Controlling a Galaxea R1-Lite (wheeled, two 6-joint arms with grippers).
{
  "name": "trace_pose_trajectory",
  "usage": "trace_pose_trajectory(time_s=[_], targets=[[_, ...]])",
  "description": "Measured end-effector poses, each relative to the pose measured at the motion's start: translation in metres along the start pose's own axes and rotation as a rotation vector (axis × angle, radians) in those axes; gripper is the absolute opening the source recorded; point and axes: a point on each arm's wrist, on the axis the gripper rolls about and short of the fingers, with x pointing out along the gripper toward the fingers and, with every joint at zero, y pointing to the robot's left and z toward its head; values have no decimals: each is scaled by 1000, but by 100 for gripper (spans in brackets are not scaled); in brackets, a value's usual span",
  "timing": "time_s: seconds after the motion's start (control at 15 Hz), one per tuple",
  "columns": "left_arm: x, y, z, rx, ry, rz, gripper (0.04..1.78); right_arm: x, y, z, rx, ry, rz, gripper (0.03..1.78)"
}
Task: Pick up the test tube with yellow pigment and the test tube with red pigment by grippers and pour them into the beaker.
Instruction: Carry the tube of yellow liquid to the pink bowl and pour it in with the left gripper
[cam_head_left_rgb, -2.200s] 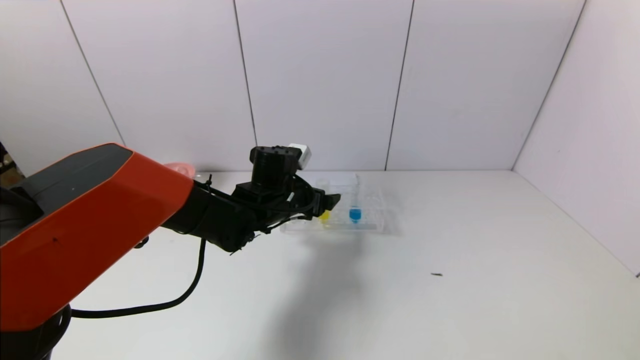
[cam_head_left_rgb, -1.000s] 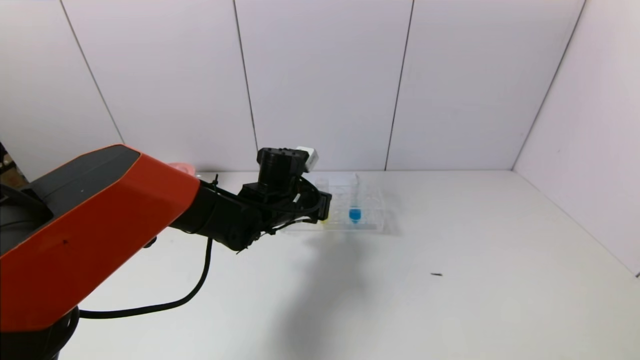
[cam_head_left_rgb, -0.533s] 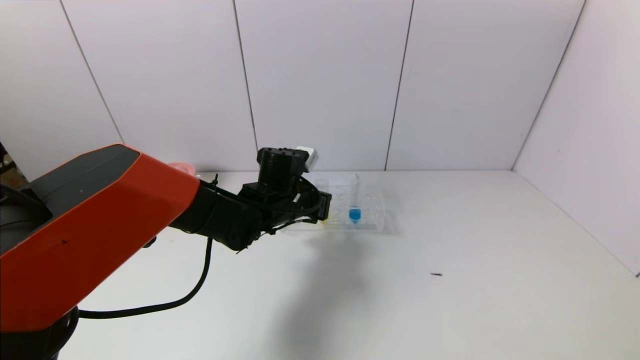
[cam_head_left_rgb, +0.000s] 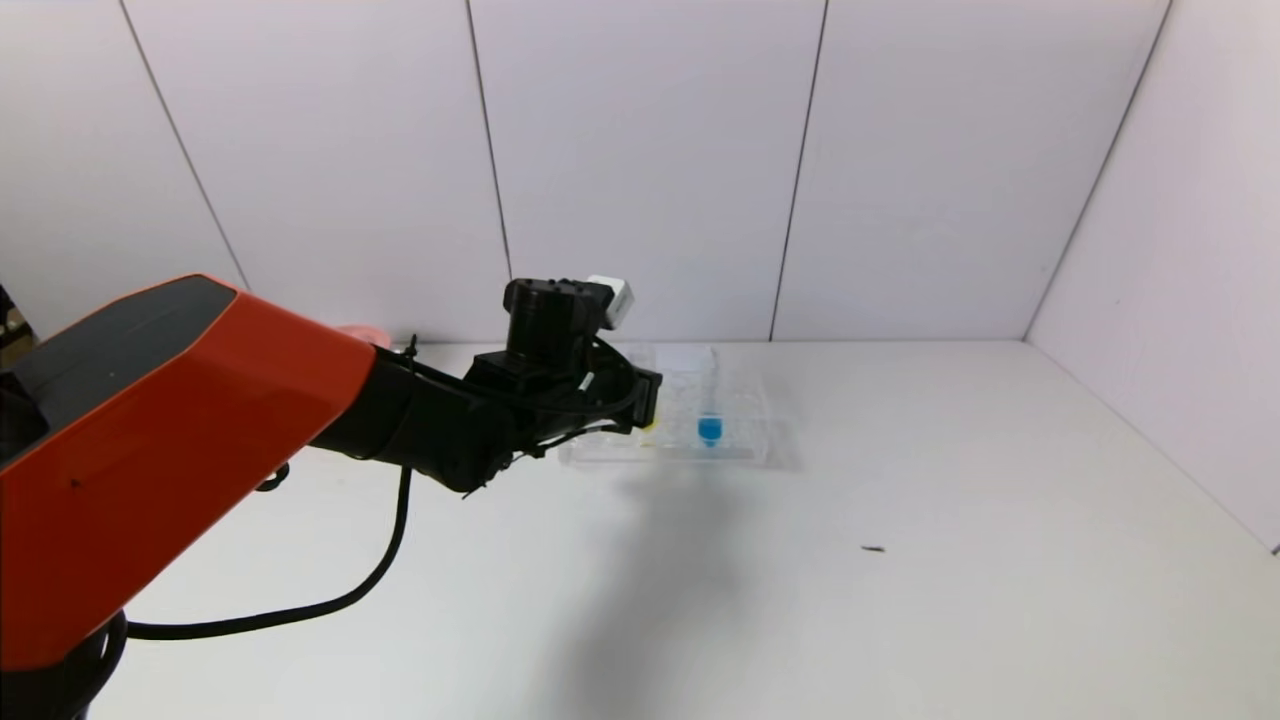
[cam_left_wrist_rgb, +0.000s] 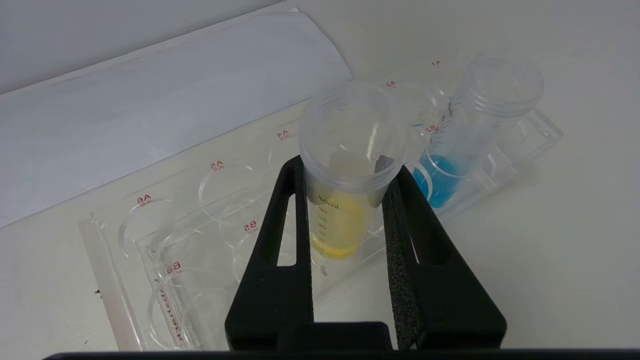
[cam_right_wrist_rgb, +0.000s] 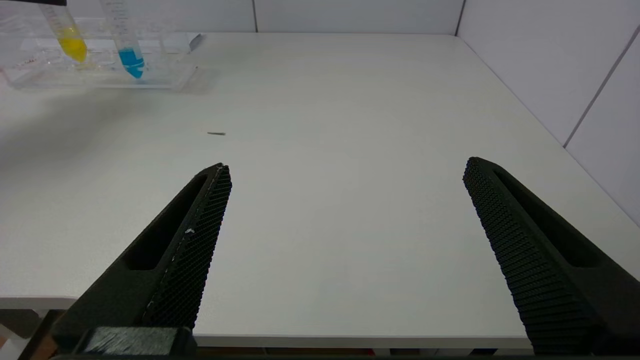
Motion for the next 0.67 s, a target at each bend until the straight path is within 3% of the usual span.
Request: trace_pose_trajectory(time_s=[0.67], targets=[[-31,-5,39,11,-84,-29,44,0,0,0,0,0,0,170]])
